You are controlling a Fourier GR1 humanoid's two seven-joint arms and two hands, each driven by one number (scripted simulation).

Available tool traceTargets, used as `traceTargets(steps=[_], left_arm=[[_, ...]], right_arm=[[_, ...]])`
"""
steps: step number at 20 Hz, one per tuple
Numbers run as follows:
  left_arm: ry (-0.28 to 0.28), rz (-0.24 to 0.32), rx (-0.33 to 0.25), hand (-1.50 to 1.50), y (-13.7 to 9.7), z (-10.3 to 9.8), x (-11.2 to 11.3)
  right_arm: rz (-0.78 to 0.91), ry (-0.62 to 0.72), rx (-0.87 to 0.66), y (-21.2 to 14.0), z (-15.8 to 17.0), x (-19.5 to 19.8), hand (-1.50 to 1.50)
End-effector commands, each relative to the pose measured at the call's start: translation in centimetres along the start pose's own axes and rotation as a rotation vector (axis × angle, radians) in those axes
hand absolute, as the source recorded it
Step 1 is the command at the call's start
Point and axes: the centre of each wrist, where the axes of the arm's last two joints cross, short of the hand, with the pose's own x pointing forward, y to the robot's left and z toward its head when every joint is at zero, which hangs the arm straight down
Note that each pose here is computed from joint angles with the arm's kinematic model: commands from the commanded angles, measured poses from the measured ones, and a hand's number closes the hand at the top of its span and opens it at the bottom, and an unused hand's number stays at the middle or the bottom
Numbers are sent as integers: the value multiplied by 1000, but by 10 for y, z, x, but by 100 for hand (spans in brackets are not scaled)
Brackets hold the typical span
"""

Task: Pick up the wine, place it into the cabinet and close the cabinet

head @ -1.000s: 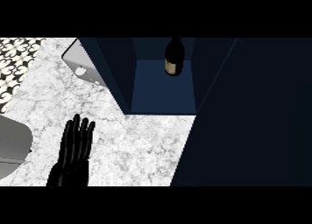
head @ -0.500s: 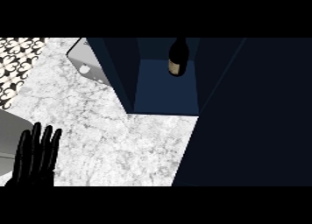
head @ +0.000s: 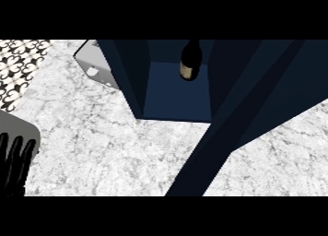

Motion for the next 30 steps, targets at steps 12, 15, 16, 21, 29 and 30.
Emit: traceTargets(steps=[12, 15, 16, 21, 29, 30], left_arm=[[-24, 30, -49, -150, 57, -8, 29], [-22, 27, -70, -150, 62, -9, 36], [-34, 39, -48, -150, 65, -17, 38], [-30, 34, -55, -150, 77, -16, 43], [-62, 19, -72, -150, 94, -42, 63], [-58, 13, -77, -150, 88, -30, 66]], right_arm=[[35, -5, -9, 4, -137, 31, 150], [46, 1, -26, -4, -171, 39, 150], [48, -1, -39, -8, -183, 33, 150], [60, 8, -39, -34, -230, 51, 150], [-143, 280, 337, -55, -254, 29, 150], [-199, 295, 276, -67, -260, 30, 150]])
